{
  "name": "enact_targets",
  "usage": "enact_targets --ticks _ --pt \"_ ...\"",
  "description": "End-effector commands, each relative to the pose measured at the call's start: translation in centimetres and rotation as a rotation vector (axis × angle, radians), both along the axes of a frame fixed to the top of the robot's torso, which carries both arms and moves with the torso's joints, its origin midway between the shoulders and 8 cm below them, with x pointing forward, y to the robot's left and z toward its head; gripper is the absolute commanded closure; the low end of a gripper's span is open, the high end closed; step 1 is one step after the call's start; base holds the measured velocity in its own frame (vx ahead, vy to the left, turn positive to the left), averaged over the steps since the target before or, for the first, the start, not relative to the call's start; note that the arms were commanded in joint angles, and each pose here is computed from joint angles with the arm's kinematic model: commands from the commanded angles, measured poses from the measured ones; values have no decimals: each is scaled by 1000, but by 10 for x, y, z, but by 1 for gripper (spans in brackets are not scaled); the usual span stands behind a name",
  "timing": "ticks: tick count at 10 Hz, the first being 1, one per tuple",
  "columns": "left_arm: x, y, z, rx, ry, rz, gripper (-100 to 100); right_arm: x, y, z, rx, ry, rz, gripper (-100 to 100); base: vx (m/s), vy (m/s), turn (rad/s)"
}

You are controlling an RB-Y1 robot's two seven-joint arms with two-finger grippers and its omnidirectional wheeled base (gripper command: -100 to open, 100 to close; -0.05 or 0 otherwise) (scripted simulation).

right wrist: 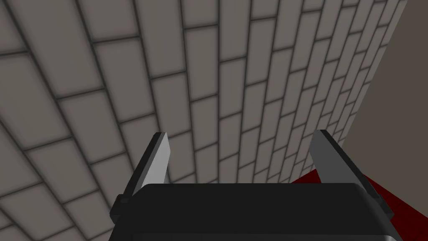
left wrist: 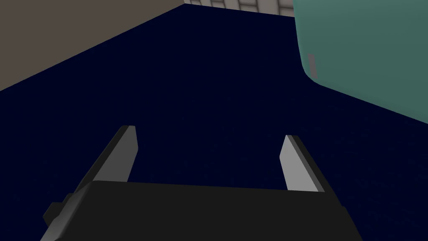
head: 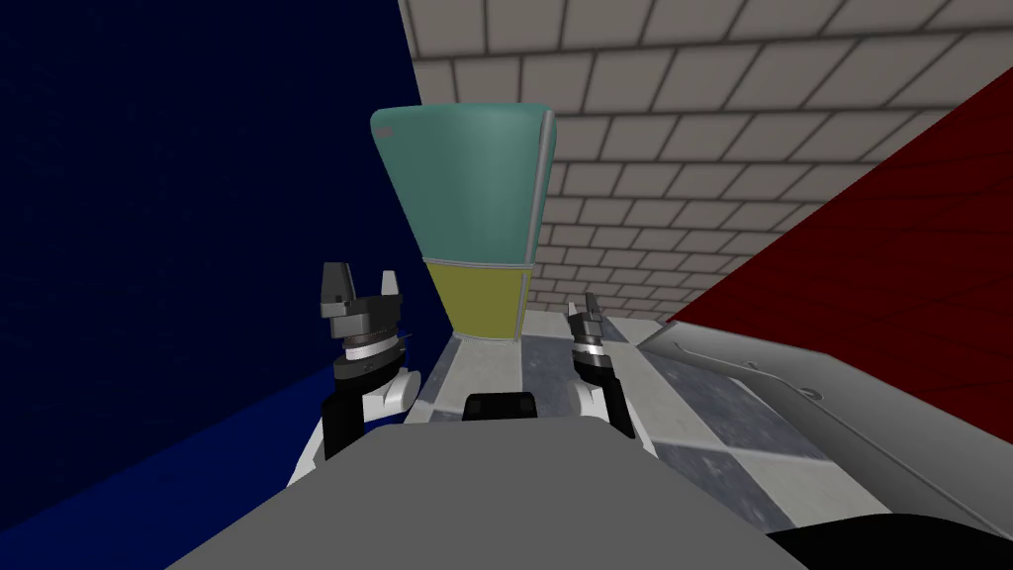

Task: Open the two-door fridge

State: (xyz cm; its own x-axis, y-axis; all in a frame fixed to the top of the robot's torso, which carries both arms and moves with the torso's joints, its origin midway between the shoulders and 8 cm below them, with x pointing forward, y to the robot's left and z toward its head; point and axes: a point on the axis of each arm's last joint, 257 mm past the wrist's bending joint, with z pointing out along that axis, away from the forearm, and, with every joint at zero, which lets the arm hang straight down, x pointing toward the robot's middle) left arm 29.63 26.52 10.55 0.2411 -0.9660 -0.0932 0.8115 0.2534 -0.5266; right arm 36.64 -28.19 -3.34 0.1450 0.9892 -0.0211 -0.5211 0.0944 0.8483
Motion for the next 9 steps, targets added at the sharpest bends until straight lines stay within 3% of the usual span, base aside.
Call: enact_targets --ticks 1,9 --pt "0 0 0 0 0 0 0 0 0 0 0 0 0 0 0 0 0" --pt "0 0 0 0 0 0 0 0 0 0 0 0 0 0 0 0 0"
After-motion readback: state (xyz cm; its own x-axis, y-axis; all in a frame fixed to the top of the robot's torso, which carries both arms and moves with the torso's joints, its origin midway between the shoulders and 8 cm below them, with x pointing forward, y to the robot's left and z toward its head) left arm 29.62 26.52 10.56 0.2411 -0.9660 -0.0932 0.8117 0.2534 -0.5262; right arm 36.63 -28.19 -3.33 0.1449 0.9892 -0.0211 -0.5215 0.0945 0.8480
